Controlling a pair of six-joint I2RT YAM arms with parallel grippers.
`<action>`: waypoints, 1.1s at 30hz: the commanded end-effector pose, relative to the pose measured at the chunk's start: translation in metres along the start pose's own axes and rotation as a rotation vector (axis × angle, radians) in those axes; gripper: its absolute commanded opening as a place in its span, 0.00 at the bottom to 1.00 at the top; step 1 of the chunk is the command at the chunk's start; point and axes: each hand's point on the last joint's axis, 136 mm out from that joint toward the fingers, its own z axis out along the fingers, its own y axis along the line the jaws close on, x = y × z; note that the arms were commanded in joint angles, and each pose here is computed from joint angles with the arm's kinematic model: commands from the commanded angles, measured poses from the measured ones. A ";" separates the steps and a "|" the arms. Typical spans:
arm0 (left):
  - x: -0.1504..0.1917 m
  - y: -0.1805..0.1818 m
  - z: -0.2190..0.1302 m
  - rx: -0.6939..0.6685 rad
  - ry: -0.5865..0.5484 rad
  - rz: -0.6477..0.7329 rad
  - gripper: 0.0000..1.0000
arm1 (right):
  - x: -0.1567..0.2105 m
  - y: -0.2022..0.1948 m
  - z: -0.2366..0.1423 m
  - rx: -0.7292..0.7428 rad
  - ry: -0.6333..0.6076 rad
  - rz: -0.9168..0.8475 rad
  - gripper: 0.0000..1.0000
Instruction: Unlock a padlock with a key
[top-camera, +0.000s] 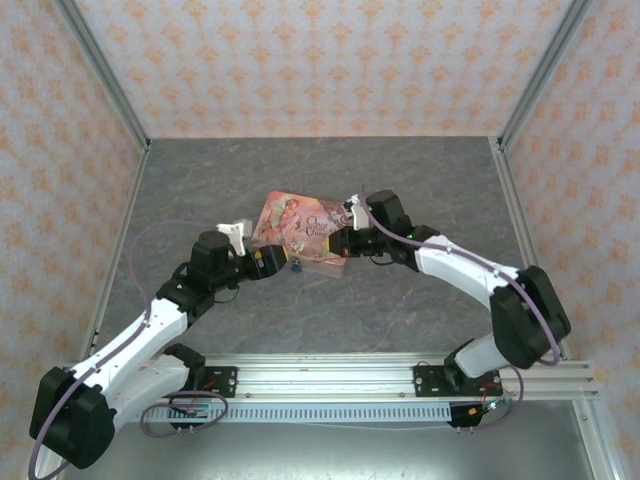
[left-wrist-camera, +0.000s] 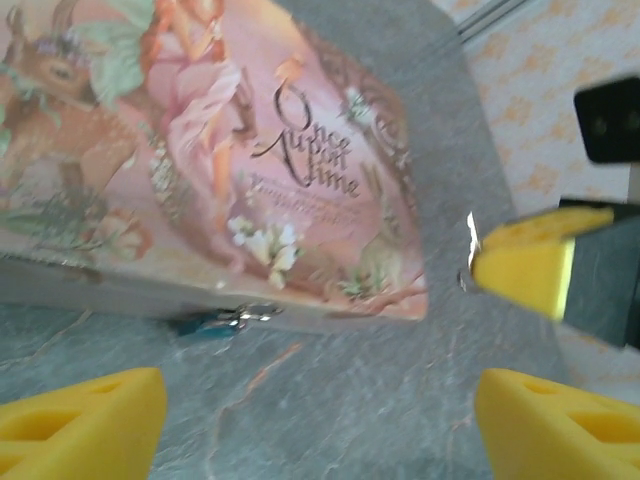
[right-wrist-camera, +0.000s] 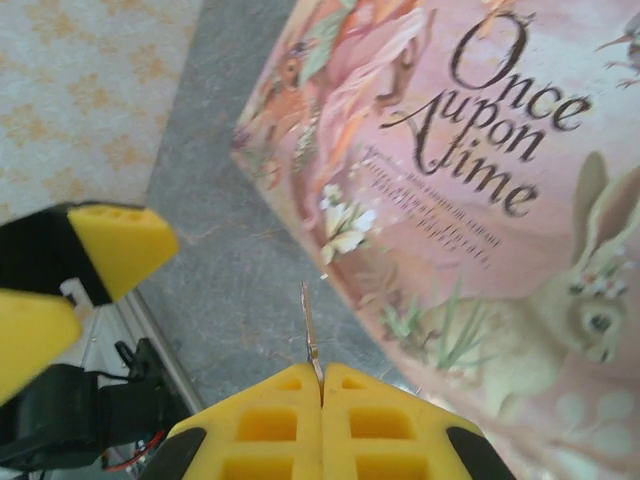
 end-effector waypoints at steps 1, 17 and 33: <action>0.002 0.013 0.002 -0.041 -0.018 0.138 0.82 | -0.027 0.010 0.002 -0.041 -0.053 -0.012 0.00; 0.036 0.019 0.060 -0.089 0.071 0.281 0.82 | -0.013 -0.056 0.025 0.119 -0.012 0.131 0.00; 0.034 0.039 0.087 -0.195 0.022 0.343 0.73 | 0.001 -0.074 0.032 0.181 0.029 0.148 0.00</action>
